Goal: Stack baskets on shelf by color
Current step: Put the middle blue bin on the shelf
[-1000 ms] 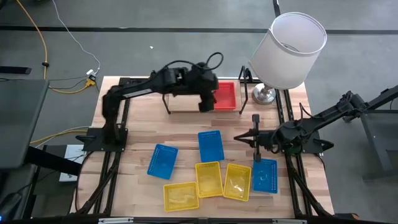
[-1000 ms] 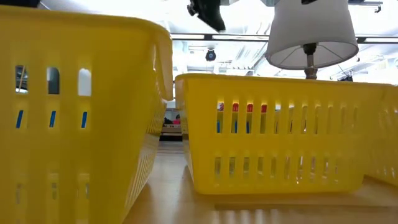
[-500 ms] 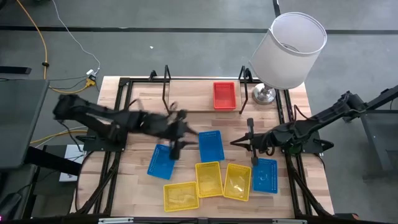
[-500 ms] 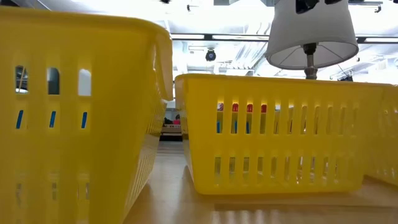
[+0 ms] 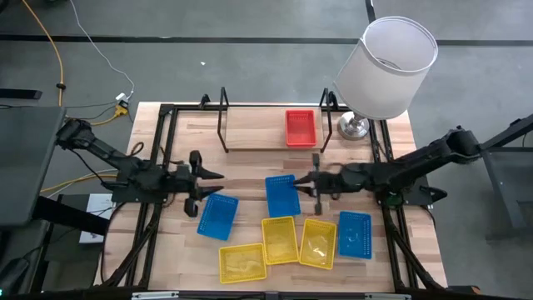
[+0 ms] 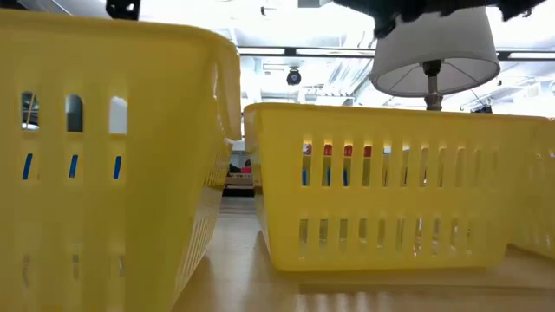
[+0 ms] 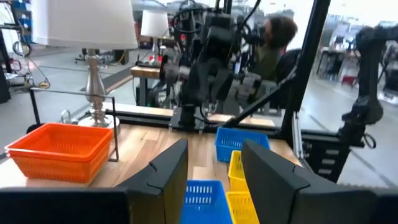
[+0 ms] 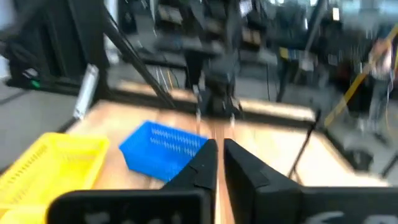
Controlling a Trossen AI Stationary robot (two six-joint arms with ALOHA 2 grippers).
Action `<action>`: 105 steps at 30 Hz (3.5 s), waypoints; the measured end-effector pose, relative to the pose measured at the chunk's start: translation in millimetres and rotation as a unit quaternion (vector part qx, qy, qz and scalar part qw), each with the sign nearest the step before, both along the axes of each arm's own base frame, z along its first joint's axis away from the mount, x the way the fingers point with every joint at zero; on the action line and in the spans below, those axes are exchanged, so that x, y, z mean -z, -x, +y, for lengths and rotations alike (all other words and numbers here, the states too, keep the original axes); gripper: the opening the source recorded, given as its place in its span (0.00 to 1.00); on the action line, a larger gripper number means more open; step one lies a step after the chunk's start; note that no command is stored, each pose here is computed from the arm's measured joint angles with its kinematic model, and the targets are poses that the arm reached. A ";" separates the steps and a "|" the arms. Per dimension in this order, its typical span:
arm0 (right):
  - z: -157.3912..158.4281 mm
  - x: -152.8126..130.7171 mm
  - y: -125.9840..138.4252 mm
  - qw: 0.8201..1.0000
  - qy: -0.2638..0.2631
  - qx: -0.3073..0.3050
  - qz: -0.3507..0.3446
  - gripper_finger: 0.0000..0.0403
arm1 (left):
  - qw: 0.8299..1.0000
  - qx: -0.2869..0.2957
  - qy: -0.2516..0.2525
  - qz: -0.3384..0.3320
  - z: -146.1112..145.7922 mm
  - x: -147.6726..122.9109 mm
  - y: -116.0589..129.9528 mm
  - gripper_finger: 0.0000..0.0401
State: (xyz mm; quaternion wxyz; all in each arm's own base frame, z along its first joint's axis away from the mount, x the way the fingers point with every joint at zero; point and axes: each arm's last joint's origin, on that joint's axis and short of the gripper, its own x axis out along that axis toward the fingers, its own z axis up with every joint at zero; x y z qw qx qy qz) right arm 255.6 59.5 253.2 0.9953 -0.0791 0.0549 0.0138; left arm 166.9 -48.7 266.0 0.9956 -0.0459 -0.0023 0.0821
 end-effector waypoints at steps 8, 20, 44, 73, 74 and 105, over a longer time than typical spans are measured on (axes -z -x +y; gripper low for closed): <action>-6.3 21.8 -40.0 0.965 -0.043 0.040 0.254 0.34 | 1.000 0.017 -0.003 -0.013 -2.4 -0.3 11.7 0.35; 31.3 32.3 -34.2 0.902 -0.074 -0.002 0.426 0.45 | 1.000 0.029 -0.005 -0.009 -6.6 0.7 12.3 0.35; 56.5 88.0 -50.2 0.886 0.060 0.001 0.461 0.44 | 0.999 0.030 -0.017 0.003 -6.7 3.0 12.0 0.35; -6.5 -1.9 -118.4 0.907 0.224 0.045 0.353 0.00 | 1.000 0.030 -0.009 0.002 -6.7 2.8 12.0 0.35; -19.2 -1.8 -119.9 0.906 0.220 0.058 0.358 0.00 | 1.000 0.030 -0.009 0.002 -6.7 2.8 12.0 0.35; -141.7 36.2 -117.0 0.857 0.129 0.179 0.465 0.00 | 1.000 0.030 -0.010 0.003 -6.7 2.9 12.0 0.35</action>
